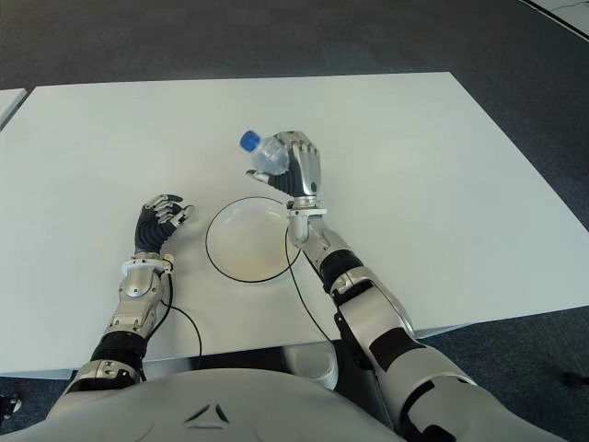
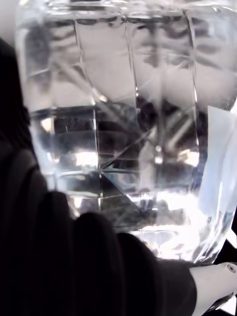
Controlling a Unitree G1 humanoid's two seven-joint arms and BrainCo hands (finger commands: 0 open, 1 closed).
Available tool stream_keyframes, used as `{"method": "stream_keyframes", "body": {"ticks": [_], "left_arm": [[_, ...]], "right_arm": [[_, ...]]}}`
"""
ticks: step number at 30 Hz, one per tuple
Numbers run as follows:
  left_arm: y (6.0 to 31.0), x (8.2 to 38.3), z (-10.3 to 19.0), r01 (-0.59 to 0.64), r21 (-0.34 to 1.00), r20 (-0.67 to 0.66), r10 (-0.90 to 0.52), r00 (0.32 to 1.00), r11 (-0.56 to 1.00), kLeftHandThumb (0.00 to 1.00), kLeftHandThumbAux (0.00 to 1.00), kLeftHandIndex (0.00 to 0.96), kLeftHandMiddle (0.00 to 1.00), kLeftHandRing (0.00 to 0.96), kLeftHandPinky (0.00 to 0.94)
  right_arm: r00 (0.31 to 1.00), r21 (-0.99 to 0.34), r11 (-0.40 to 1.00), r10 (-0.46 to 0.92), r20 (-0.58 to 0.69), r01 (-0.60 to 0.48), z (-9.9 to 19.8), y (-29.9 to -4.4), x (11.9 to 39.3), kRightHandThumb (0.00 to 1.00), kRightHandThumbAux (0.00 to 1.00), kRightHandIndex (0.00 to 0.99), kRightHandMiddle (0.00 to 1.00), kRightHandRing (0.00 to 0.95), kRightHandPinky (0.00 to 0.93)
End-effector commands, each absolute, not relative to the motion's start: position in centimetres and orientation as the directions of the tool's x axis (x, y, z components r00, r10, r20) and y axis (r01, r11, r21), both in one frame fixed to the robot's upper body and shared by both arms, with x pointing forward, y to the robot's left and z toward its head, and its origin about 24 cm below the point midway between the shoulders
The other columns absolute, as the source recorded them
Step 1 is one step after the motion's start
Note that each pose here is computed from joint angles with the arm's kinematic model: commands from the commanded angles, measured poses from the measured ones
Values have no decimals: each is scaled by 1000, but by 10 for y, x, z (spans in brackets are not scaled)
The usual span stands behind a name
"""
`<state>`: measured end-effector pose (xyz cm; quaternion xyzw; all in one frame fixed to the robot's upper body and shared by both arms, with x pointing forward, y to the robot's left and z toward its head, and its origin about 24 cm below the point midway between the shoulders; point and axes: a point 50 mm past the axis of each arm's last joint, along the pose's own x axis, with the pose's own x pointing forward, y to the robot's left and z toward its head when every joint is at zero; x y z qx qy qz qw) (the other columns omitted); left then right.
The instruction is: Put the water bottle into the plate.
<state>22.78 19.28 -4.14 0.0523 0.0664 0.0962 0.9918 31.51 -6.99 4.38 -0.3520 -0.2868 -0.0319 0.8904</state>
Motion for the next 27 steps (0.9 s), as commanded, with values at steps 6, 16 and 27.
{"method": "stream_keyframes", "body": {"ticks": [6,16,27], "left_arm": [[192,208,-67,-189,136,-277,221,935,972,709,716,433,606,591,558],[193,207,-67,-201,127,-277,230,933,971,709,715,433,605,589,555],[193,207,-67,-204,111,-278,227,933,973,708,715,432,602,581,553]], "right_arm": [[795,-702,710,394,461,55,39,-59,303,703,725,438,885,879,864],[761,-856,499,604,235,-131,25,-52,298,704,724,438,877,871,861],[732,-891,223,662,-160,-396,14,-52,297,703,725,439,867,860,855]]}}
